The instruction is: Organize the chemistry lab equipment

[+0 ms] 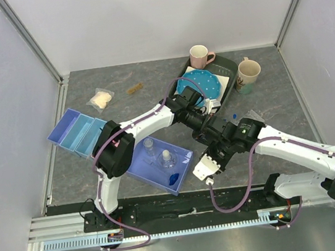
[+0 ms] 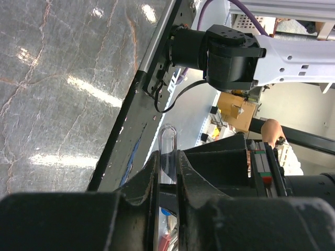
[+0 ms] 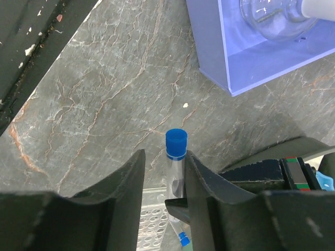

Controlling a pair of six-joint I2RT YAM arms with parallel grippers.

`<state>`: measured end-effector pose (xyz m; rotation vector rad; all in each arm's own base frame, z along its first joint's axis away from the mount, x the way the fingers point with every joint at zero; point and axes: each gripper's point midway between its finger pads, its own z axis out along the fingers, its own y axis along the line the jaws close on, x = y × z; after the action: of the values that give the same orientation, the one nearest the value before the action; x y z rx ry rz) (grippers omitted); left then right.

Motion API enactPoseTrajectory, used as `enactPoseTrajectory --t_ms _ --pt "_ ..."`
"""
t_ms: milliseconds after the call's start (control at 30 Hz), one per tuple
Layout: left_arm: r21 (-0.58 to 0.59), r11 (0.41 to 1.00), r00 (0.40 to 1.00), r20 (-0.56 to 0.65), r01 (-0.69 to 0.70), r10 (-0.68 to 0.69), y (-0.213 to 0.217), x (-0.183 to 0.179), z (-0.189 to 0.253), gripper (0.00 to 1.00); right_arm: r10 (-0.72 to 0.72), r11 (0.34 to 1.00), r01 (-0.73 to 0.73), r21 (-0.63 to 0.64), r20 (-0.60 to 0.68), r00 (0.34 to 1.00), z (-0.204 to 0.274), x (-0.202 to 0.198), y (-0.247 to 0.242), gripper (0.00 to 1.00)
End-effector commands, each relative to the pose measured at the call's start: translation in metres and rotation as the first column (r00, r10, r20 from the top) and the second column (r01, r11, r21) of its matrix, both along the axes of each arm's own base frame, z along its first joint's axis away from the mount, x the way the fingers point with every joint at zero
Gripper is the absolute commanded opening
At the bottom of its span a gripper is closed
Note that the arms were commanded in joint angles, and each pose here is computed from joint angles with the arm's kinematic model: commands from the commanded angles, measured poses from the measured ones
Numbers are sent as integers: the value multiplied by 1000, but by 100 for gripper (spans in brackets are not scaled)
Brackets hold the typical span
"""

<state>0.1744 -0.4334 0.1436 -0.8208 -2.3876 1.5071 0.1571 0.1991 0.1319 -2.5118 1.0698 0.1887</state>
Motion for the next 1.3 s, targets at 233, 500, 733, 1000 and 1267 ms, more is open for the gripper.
enactPoseTrajectory --t_ms 233,500,733,1000,1267 --pt "-34 999 999 -33 11 -12 -3 -5 23 8 -45 999 45 4 78 996 1 14 3 20" --pt "-27 984 976 128 -176 178 25 36 47 55 -136 966 155 206 -103 985 33 -4 16 16" --pt "-223 902 802 413 -369 430 80 79 93 59 -280 817 407 409 -336 899 72 -7 15 16" --pt "-778 562 356 460 -281 814 142 50 186 84 -426 498 695 519 -552 717 128 35 13 17" --pt "-801 580 323 515 -151 794 110 16 183 88 -254 129 939 319 -904 343 194 85 30 18"
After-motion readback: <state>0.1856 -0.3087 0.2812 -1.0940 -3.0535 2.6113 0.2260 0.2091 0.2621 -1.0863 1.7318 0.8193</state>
